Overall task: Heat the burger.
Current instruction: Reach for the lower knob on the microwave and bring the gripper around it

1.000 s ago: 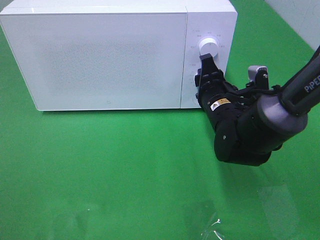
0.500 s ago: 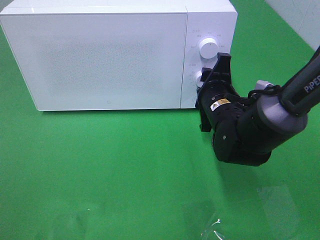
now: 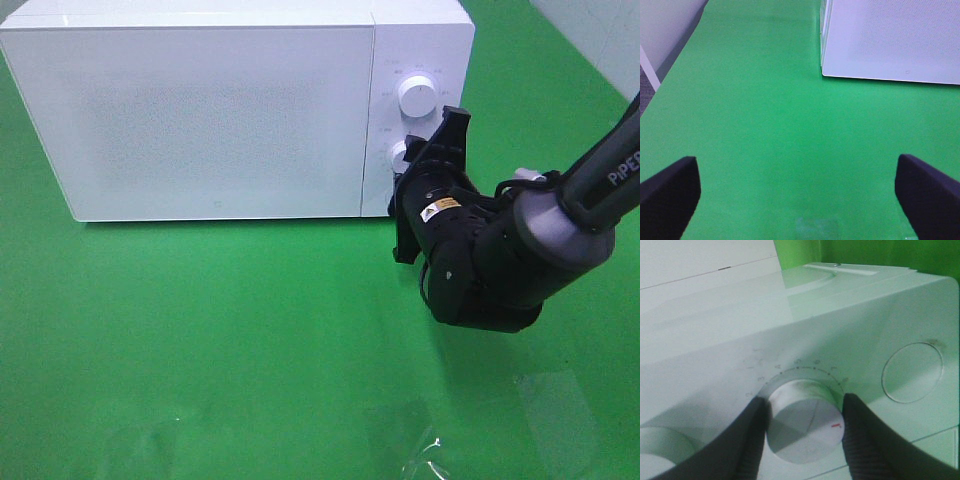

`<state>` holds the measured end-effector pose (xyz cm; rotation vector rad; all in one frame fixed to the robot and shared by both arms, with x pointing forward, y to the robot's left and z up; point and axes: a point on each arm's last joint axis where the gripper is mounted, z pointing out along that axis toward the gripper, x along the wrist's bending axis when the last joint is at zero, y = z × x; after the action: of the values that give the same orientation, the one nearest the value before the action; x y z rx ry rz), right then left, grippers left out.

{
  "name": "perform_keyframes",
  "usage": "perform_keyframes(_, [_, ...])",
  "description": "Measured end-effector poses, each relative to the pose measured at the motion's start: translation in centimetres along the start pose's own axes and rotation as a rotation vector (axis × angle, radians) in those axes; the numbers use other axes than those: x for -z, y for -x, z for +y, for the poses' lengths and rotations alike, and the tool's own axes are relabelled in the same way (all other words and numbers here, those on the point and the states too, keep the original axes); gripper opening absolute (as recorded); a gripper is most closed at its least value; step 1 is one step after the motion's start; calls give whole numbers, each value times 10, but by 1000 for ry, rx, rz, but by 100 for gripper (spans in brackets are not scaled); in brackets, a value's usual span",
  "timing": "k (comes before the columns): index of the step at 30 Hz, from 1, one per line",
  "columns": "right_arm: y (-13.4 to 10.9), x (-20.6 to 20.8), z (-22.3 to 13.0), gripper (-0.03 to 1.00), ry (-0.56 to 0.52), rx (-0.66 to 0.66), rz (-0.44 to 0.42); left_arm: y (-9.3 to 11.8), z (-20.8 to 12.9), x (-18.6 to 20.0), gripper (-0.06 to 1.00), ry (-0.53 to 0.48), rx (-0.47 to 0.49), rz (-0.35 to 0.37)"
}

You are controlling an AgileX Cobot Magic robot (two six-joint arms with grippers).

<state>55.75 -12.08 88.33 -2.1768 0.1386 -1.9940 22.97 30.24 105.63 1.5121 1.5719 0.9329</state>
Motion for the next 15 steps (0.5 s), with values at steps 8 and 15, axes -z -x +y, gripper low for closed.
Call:
perform_keyframes(8, [0, 0, 0, 44, 0, 0, 0, 0, 0, 0, 98, 0, 0, 0])
perform_keyframes(15, [0, 0, 0, 44, 7, -2, 0, 0, 0, 0, 98, 0, 0, 0])
